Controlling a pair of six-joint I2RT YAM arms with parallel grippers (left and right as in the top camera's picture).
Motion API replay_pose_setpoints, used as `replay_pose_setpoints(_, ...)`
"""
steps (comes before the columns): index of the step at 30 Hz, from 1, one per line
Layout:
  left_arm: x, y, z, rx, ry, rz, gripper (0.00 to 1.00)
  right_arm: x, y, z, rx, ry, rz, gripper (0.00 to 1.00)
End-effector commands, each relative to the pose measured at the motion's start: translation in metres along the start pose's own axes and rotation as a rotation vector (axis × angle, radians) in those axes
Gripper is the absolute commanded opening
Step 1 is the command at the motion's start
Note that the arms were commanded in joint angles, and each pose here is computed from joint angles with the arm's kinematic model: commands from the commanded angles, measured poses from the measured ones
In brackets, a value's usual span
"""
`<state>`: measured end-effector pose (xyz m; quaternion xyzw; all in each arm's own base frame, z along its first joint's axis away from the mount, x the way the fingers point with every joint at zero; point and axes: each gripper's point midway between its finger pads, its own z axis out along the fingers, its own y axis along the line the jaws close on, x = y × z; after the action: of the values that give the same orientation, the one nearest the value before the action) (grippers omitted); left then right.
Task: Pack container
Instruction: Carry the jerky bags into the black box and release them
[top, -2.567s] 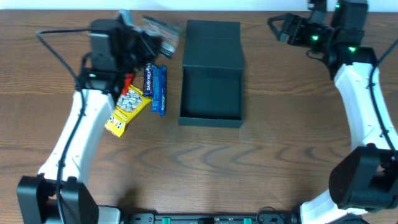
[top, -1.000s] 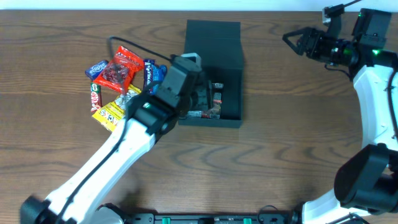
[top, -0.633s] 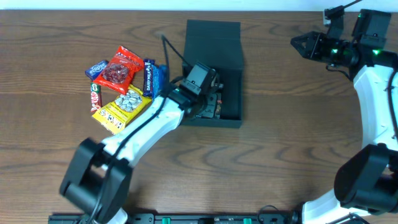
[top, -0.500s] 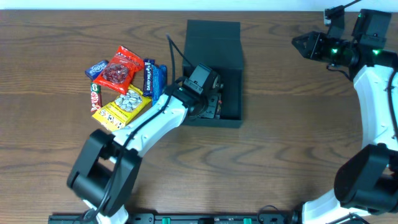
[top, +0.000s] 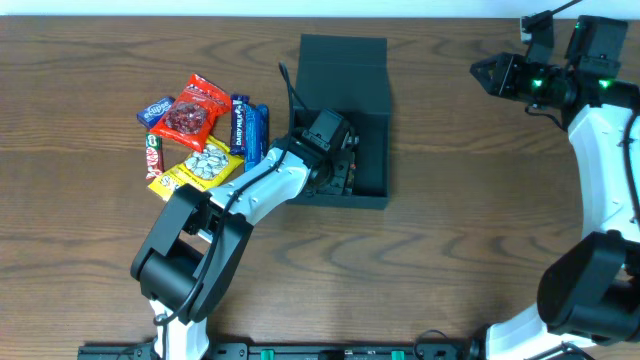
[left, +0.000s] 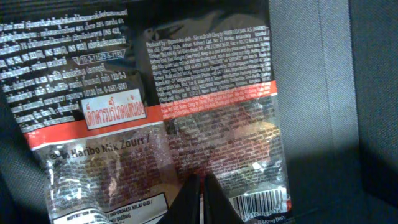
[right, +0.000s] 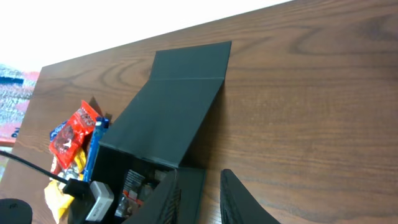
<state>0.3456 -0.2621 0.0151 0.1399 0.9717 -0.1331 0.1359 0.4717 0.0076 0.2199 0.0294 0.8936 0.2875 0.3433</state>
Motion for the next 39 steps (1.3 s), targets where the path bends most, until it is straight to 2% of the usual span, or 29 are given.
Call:
replay_pose_setpoints(1,0.000,0.021,0.005,-0.092,-0.002,0.006,0.06,0.000,0.005,-0.001,-0.005,0.003,-0.022,0.21)
replay_pose_setpoints(5,-0.006,0.031,0.004,-0.154,-0.034,0.008,0.06,0.003,0.005,-0.001,-0.003,0.015,-0.012,0.21)
replay_pose_setpoints(14,-0.024,0.034,0.001,-0.186,-0.109,-0.003,0.06,0.003,0.005,-0.001,-0.003,0.016,-0.012,0.19)
replay_pose_setpoints(22,-0.080,0.006,-0.044,-0.116,-0.271,0.002,0.06,0.003,0.005,-0.001,-0.003,0.016,-0.008,0.18)
replay_pose_setpoints(24,-0.087,-0.010,-0.047,-0.044,-0.285,0.058,0.06,0.003,0.005,-0.001,-0.003,0.015,-0.008,0.18)
replay_pose_setpoints(27,-0.080,-0.024,-0.038,0.043,-0.243,0.118,0.06,0.003,0.004,-0.001,0.000,0.015,-0.008,0.18)
replay_pose_setpoints(34,-0.040,-0.015,-0.010,0.032,-0.069,0.203,0.05,0.003,0.004,-0.001,0.000,0.015,-0.008,0.18)
replay_pose_setpoints(39,-0.024,-0.010,0.005,0.031,0.002,0.230,0.06,0.003,0.004,-0.001,0.000,0.015,-0.005,0.18)
